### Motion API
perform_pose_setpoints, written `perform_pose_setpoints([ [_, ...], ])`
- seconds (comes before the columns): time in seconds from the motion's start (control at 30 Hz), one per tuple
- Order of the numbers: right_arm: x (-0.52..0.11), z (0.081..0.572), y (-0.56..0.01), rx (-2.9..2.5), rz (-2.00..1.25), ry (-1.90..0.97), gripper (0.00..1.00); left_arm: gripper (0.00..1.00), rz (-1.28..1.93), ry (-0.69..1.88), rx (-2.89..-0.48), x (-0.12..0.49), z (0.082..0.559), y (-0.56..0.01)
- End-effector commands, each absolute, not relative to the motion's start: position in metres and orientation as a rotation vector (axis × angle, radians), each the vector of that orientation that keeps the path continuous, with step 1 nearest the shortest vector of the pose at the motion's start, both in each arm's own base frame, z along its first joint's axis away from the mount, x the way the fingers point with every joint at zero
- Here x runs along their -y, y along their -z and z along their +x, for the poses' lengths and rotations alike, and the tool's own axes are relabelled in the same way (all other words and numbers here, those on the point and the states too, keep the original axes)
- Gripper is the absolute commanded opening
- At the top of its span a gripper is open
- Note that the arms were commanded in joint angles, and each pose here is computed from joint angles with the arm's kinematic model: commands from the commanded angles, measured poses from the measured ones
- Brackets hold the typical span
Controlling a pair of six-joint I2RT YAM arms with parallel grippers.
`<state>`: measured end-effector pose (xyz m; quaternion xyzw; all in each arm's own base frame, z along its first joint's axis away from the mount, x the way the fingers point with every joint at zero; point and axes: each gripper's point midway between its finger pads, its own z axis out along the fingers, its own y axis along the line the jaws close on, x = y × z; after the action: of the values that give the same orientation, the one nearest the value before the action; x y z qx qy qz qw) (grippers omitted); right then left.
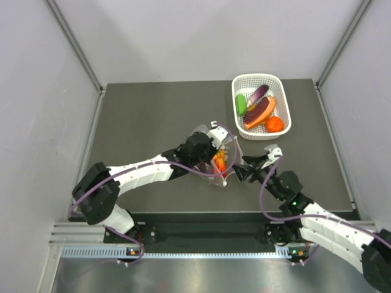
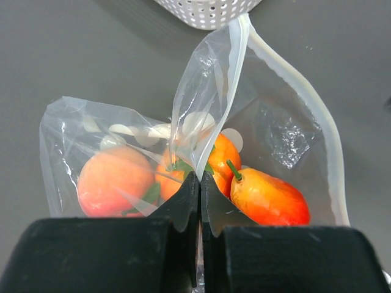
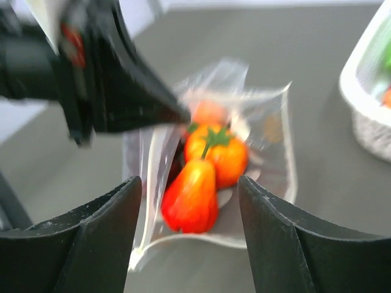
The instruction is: Open the zip-top bag and remove the fake food
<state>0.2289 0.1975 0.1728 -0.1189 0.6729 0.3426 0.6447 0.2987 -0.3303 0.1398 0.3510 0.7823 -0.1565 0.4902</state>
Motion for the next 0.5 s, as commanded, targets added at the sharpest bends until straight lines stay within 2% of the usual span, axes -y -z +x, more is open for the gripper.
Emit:
perform_pose_setpoints([
  [0.0, -0.226, 0.221, -0.164, -1.576, -0.405, -0.837, 0.64, 0.0, 0.788, 0.464, -1.806, 0.336, 0.299, -0.17],
  [0.47, -0.27, 0.248, -0.142, -1.671, -0.443, -0.823, 0.63, 0.0, 0.779, 0.509, -1.77, 0.326, 0.284, -0.166],
])
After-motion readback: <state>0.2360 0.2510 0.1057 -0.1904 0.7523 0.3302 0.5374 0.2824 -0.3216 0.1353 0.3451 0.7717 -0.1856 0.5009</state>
